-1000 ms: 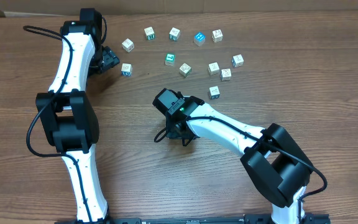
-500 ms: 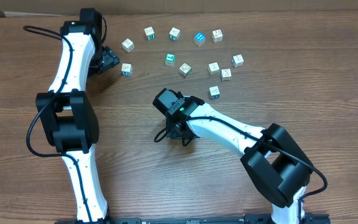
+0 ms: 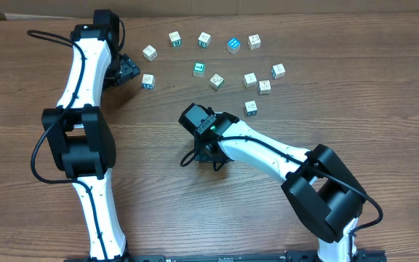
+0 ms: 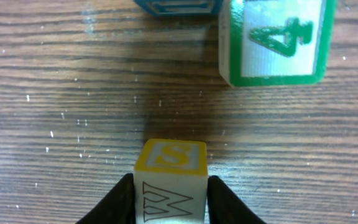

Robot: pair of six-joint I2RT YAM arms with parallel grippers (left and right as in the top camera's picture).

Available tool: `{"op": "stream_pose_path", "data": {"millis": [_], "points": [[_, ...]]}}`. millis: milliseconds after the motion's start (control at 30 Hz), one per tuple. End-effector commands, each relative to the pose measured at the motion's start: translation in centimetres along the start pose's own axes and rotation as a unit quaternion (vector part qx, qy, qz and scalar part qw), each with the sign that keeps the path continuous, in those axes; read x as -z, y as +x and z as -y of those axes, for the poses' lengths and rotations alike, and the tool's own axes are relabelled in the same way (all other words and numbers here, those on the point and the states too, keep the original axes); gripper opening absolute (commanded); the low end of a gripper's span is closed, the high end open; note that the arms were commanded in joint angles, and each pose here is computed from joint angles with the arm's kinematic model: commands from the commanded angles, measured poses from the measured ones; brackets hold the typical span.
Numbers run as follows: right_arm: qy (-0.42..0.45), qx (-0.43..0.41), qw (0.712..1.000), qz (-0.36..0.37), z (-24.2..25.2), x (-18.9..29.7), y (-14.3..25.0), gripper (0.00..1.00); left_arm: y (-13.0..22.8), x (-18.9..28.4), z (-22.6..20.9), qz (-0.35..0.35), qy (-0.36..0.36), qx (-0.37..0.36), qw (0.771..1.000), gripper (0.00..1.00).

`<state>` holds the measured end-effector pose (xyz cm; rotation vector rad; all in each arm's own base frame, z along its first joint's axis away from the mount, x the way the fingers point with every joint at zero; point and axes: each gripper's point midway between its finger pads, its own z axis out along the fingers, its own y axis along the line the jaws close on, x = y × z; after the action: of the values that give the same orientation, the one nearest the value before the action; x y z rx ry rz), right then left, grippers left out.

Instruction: Form a circle

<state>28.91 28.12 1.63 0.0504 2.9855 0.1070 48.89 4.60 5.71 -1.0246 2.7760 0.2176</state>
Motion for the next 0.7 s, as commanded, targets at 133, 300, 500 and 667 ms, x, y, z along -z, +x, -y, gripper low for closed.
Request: {"op": "stream_pose_path", "data": {"millis": [133, 300, 500, 667], "points": [[0.007, 0.000, 1.000, 0.000, 0.43, -0.37, 0.11, 0.40, -0.16, 1.60, 0.30, 0.012, 0.012, -0.010, 1.000, 1.00], [0.006, 0.000, 1.000, 0.000, 0.41, -0.37, 0.13, 0.51, -0.16, 1.60, 0.30, 0.012, 0.012, -0.010, 1.000, 1.00], [0.004, 0.000, 1.000, -0.003, 0.34, -0.37, 0.20, 0.74, -0.16, 1.60, 0.30, 0.012, 0.012, -0.010, 1.000, 1.00], [0.006, 0.000, 1.000, -0.004, 0.41, -0.37, 0.28, 0.91, -0.16, 1.60, 0.30, 0.012, 0.012, -0.010, 1.000, 1.00]]}}
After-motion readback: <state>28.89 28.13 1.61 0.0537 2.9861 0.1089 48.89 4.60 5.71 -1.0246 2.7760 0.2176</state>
